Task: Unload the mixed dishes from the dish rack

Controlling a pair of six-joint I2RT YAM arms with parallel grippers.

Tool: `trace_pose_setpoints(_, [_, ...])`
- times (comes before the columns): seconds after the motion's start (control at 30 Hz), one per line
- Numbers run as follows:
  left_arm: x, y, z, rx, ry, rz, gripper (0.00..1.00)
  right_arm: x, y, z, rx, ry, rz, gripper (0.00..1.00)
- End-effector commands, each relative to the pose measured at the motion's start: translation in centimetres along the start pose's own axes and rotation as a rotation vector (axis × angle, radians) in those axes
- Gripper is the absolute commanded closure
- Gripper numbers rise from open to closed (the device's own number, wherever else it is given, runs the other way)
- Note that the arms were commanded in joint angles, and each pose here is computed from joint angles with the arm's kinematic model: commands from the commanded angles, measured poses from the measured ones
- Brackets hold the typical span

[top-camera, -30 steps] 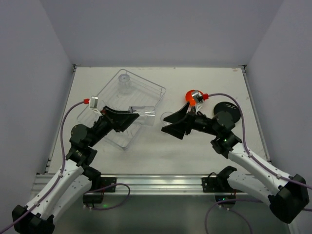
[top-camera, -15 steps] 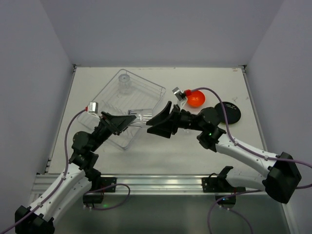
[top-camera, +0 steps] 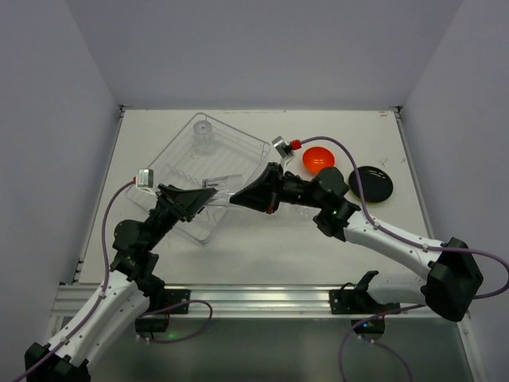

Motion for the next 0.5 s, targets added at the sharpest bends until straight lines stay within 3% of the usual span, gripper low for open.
trace_pose_setpoints(0.0, [-1.4, -0.3, 0.4, 0.031, -0.001, 0.066, 1.00, 1.2, 1.1, -1.9, -0.048, -0.094, -0.055, 1.00])
trace_pose_setpoints(0.07, [-1.2, -0.3, 0.4, 0.035, 0.012, 0.057, 0.87, 1.1, 0.7, -1.8, -0.060, -0.105, -0.041, 1.00])
trace_pose_setpoints(0.1, [-1.0, -0.2, 0.5, 0.044, 0.046, 0.048, 0.72, 1.0, 0.5, -1.7, -0.062, -0.107, -0.023, 1.00])
trace_pose_setpoints(0.13, [-1.0, 0.1, 0.3, 0.051, 0.065, 0.005, 0.33, 1.6, -0.3, -1.7, -0.073, -0.119, -0.012, 1.00])
trace_pose_setpoints(0.2, [-0.7, 0.8, -0.6, 0.032, 0.218, -0.078, 0.01, 0.3, -1.4, -1.2, -0.062, -0.132, 0.128, 1.00])
trace_pose_setpoints(0.27, [-2.1, 1.6, -2.1, 0.030, 0.312, -0.221, 0.00, 0.7, -3.1, -1.8, -0.079, -0.195, 0.235, 1.00])
trace_pose_setpoints(0.33, [-1.2, 1.3, -3.4, 0.039, 0.454, -0.401, 0.00, -1.3, -5.5, -1.2, -0.056, -0.177, 0.487, 1.00])
trace_pose_setpoints(0.37, [-4.1, 1.6, -4.6, 0.000, 0.524, -0.387, 0.00, -0.8, -7.0, -1.7, -0.075, -0.195, 0.564, 1.00])
trace_pose_setpoints(0.4, [-4.1, 1.2, -6.0, -0.049, 0.623, -0.457, 0.00, -1.8, -8.9, -0.3, 0.000, -0.161, 0.701, 1.00])
trace_pose_setpoints(0.47, [-4.9, 0.4, -7.3, -0.083, 0.724, -0.549, 0.00, -1.2, -11.3, -1.4, -0.017, -0.200, 0.837, 1.00])
Point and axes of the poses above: each gripper's point midway between its finger pads, its own y axis out along the fingers, its own x axis along the line the jaws close on, z = x × y, the point moved 6 cm from there along -y, back along the fingers, and after that the axes turned 4 degrees about -y, right-handed, at the moved point
